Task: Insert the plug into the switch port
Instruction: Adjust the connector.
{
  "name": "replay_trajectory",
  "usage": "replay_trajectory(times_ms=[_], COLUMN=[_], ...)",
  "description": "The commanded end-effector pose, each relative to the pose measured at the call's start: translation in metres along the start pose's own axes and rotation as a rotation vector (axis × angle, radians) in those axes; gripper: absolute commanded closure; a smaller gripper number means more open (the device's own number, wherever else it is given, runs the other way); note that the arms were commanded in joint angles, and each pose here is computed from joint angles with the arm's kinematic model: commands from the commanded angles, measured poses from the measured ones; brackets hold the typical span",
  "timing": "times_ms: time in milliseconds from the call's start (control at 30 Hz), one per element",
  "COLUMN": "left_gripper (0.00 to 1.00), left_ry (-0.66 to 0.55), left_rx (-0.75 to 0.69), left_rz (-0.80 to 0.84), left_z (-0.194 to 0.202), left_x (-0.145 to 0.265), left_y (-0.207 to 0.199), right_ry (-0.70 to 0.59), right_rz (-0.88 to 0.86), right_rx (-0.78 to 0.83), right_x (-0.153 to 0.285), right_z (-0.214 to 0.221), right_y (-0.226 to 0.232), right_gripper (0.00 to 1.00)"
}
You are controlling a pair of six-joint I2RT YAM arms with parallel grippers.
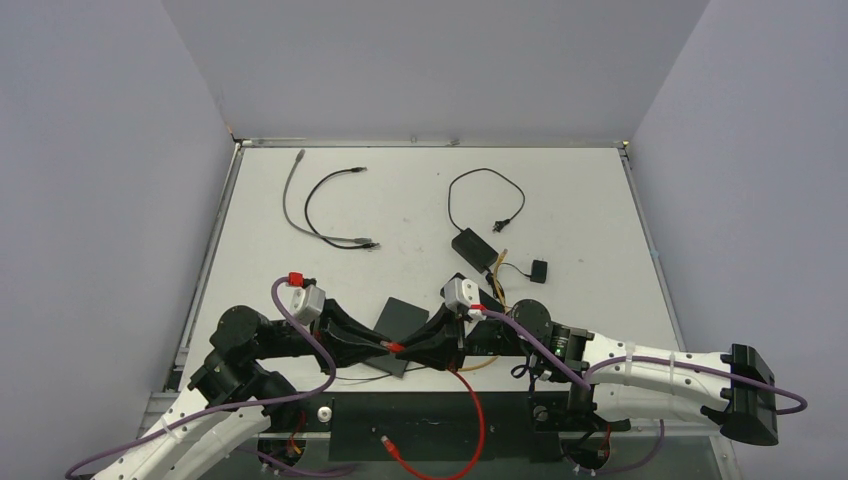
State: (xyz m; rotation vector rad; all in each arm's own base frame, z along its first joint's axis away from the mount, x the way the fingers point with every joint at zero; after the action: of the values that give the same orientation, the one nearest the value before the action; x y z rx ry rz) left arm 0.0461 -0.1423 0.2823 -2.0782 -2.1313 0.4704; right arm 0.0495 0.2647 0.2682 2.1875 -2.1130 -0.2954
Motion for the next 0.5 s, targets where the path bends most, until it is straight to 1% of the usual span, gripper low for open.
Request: replay_trajectory(times_ms=[0, 33, 67, 100, 133, 200, 267, 467], left_gripper=[0.99, 0.92, 0.89, 0.81, 0.77, 0.66, 0.6, 0.57], left_ry=[-0.05, -0.047, -0.049, -0.047, -0.05, -0.062, -0.084, -0.107], left_rx=[-0.036, -0.03, -0.028, -0.024, -0.023, -0.023, -0.031, -0.004], left_rz=[-0.009, -0.015, -0.023, -0.027, -0.033, -0.067, -0.119, -0.32], left_z=[-0.009, -0.009, -0.01, -0.01, -0.01, -0.012, -0.015, -0.013], left_x=[-0.001, -0.001, -0.001, -0.001, -0.002, -0.001, 0.0, 0.007], left_y=[-0.001, -0.001, 0.0, 0.0, 0.0, 0.002, 0.005, 0.019], right_ry=[-0.099, -0.102, -0.102, -0.108, -0.101, -0.09, -0.065, 0.04], right_rz=[-0.028, -0.024, -0.016, -0.013, -0.005, 0.017, 0.048, 0.173], right_rx=[0.038, 0.04, 0.039, 0.044, 0.044, 0.047, 0.049, 0.023], right_x=[-0.004, -0.003, -0.003, -0.001, -0.001, 0.002, 0.007, 0.022], right_z=[-0.026, -0.027, -0.026, -0.028, -0.027, -0.026, -0.023, -0.004], right_y=[0.004, 0.004, 0.003, 0.004, 0.003, 0.002, 0.0, -0.008], right_gripper=[1.0, 1.0, 1.0, 1.0, 1.0, 1.0, 1.0, 1.0])
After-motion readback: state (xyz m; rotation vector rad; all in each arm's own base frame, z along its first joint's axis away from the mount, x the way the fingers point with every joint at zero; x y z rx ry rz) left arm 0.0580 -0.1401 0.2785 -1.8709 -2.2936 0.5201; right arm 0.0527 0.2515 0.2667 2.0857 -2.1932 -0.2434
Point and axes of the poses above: each gripper's point midway between its finger pads, its own x axis back along the fingers, its own y axis along the line the jaws close on, z = x × y, the point moved 9 cm from there along x, back along the fingers
